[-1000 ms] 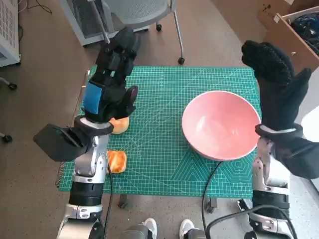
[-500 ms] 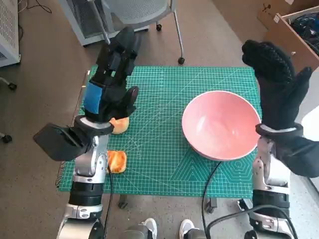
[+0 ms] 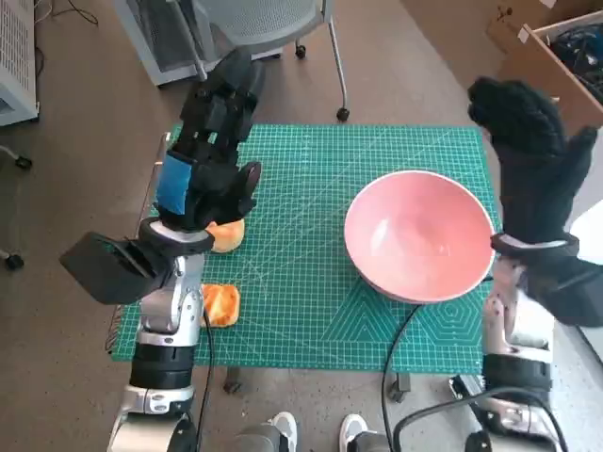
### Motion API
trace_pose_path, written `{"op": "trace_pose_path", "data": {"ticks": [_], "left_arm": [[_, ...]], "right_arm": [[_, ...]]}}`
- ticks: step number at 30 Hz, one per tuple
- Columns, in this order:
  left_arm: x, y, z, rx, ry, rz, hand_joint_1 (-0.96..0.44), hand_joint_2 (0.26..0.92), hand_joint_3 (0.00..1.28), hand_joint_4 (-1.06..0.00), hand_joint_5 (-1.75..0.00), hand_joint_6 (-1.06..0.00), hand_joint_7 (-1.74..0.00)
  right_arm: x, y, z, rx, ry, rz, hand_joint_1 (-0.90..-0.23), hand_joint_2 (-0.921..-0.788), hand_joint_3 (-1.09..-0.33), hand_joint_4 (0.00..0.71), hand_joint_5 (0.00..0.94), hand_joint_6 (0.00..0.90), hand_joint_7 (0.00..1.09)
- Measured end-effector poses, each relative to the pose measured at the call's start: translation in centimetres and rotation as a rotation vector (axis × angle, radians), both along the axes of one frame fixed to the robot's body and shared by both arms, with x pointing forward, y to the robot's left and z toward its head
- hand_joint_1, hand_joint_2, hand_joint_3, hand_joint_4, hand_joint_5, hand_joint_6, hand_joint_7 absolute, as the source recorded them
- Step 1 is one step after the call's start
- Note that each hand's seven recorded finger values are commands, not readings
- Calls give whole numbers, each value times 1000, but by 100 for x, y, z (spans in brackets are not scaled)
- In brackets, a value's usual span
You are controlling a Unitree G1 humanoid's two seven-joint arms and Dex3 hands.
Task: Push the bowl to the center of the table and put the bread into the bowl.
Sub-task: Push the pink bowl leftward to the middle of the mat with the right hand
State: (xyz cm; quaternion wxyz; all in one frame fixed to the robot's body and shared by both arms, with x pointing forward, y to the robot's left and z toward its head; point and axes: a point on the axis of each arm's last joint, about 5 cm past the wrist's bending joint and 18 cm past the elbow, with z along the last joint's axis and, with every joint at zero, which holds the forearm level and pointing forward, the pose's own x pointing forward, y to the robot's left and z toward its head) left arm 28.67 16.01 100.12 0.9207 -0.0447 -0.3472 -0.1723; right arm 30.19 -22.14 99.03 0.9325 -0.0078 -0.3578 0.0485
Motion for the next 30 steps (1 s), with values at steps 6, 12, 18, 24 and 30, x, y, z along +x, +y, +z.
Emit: {"op": "trace_pose_path", "data": {"ticks": [6,12,18,24,30], "left_arm": [[-1,9,-2,-4,1,5,-530,805,572,-1,-150,1,-459],[-3,12,-6,-6,2,7,-529,802,578,1,-153,1,-456],[-7,17,-17,-6,6,9,-529,799,584,1,-149,1,-447],[-15,24,-41,-6,14,12,-530,796,586,1,-145,1,-443],[-23,32,-48,-8,16,17,-529,795,587,1,-149,1,-451]], "right_arm": [[56,-194,-97,30,70,-77,-583,-921,-735,189,0,146,279],[69,-300,-225,82,154,-164,-551,-921,-781,166,0,129,250],[59,-361,-401,146,276,-233,-554,-921,-799,150,0,125,242],[51,-372,-542,219,388,-260,-586,-921,-773,155,3,139,242],[49,-323,-652,290,469,-244,-577,-921,-790,156,2,143,240]]}}
